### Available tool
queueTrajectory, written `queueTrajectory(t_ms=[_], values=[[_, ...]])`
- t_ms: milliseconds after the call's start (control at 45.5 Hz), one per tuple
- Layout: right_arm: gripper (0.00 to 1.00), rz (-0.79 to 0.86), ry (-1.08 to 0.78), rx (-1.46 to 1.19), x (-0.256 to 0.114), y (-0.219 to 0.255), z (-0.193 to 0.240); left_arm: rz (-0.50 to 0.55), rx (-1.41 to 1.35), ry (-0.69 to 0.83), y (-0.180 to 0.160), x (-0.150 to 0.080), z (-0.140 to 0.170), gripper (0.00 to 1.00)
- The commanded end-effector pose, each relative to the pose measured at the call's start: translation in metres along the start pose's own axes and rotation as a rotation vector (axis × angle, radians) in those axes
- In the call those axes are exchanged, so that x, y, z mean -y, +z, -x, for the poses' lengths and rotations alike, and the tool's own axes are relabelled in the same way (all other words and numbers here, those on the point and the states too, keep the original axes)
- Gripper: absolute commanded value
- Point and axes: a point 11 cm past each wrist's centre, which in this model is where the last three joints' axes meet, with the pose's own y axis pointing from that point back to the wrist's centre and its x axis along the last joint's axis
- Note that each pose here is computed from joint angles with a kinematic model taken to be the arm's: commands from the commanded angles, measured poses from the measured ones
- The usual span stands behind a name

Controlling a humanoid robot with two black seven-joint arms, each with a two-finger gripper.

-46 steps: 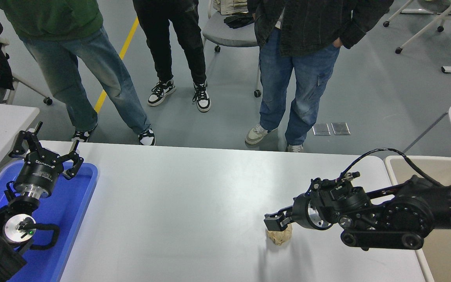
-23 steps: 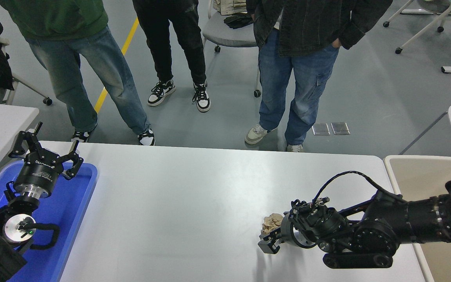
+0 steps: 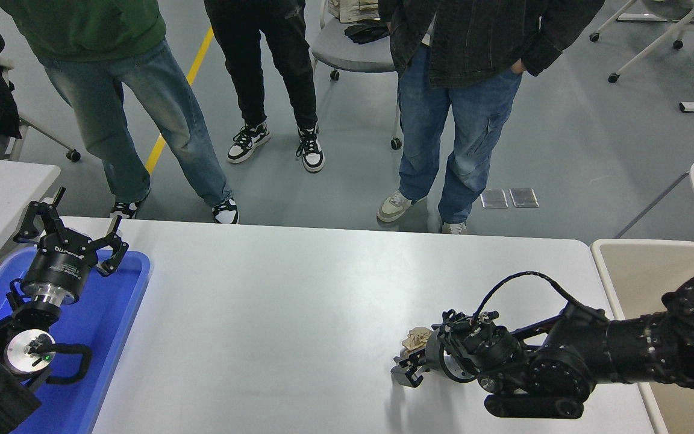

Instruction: Clean the table surface

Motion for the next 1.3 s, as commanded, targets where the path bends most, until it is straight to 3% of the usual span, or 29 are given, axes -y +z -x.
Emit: queueTrajectory(t_ms=[0,484,901,1099,1275], values=[[0.00,-0.010,-0.005,0.010,0.004,-0.001,0.003,0.000,0.000,0.001,0.000,0.000,0.000,1.00],[0.00,-0.077,0.005,0.104,-0.020,0.008,-0.024,0.000,0.000,0.001,0.000,0.000,0.000,1.00],[0.00,-0.193,0.091,0.351,-0.144,0.066,-0.128,-0.001,0.001,0.000,0.000,0.000,0.000,1.00],[0.00,-0.179,0.105,0.377,-0.197,0.109,-0.152,0.000,0.000,0.001,0.000,0.000,0.000,1.00],[0.00,-0.150,0.121,0.393,-0.215,0.126,-0.151,0.000,0.000,0.001,0.000,0.000,0.000,1.00]])
